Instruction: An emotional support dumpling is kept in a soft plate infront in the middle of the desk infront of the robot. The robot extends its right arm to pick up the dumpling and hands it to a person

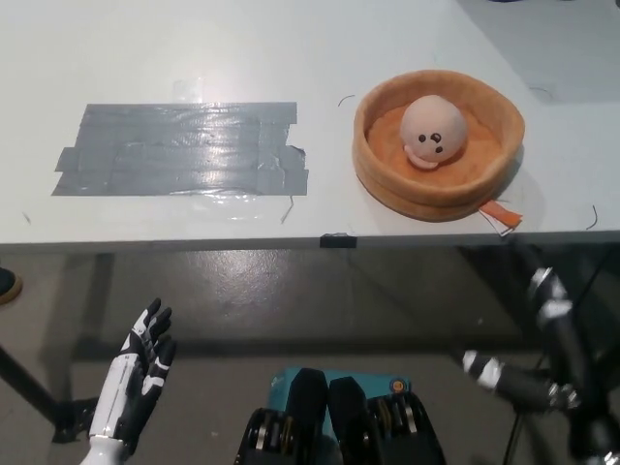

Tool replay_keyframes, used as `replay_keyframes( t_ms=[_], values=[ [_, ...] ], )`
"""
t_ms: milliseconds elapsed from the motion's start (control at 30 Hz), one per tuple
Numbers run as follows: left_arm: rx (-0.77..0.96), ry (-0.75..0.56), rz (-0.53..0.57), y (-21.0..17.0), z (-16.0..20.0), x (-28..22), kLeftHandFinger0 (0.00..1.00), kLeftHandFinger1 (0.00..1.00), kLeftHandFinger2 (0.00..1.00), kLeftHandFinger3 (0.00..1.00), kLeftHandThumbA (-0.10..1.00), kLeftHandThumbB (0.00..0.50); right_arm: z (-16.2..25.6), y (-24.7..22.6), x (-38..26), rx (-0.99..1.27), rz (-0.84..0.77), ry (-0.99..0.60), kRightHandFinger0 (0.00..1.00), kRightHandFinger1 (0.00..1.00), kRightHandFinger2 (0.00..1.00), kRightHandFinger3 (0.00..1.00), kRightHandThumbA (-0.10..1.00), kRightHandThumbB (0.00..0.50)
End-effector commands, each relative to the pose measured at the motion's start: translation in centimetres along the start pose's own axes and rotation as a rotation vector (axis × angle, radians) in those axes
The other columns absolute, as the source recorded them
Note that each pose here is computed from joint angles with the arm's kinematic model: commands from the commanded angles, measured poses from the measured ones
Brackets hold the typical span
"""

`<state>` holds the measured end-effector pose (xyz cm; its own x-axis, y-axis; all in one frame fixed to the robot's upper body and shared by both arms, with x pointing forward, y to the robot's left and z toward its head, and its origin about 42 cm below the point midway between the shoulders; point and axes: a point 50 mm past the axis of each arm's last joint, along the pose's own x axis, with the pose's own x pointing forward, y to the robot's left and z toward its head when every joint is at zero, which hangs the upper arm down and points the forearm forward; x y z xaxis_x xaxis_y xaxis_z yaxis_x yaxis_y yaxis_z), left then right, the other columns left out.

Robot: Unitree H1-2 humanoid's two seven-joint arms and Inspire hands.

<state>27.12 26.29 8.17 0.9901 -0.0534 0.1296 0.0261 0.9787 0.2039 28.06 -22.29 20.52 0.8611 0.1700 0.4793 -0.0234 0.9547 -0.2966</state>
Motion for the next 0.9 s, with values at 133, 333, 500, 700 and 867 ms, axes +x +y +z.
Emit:
replay_keyframes(
  t_ms=[133,333,500,700,867],
  values=[
    [0.02,-0.082,-0.011,0.3,1.5,0.7,1.0,1.0,1.0,1.0,0.84,0.372,7.5,-6.2,14.4,-0.243,0.102,-0.036,1.0,1.0,1.0,1.0,1.0,0.243],
    [0.015,-0.091,-0.009,0.5,1.7,1.0,1.0,1.0,1.0,1.0,0.84,0.374,7.1,-6.7,23.7,-0.413,0.212,0.106,1.0,1.0,1.0,1.0,1.0,0.332],
    [0.017,-0.099,-0.013,0.5,1.9,1.3,1.0,1.0,1.0,1.0,0.84,0.374,7.2,-6.6,29.7,-0.457,0.293,0.209,1.0,1.0,1.0,1.0,0.96,0.338],
    [0.025,-0.107,-0.015,0.5,2.1,1.5,1.0,1.0,1.0,1.0,0.85,0.366,6.6,-5.5,34.3,-0.51,0.341,0.312,1.0,1.0,1.0,1.0,0.91,0.327],
    [0.017,-0.115,-0.012,0.4,2.3,1.8,1.0,1.0,1.0,1.0,0.85,0.369,5.9,-3.7,36.7,-0.523,0.375,0.403,1.0,1.0,1.0,1.0,0.88,0.325]
  ],
)
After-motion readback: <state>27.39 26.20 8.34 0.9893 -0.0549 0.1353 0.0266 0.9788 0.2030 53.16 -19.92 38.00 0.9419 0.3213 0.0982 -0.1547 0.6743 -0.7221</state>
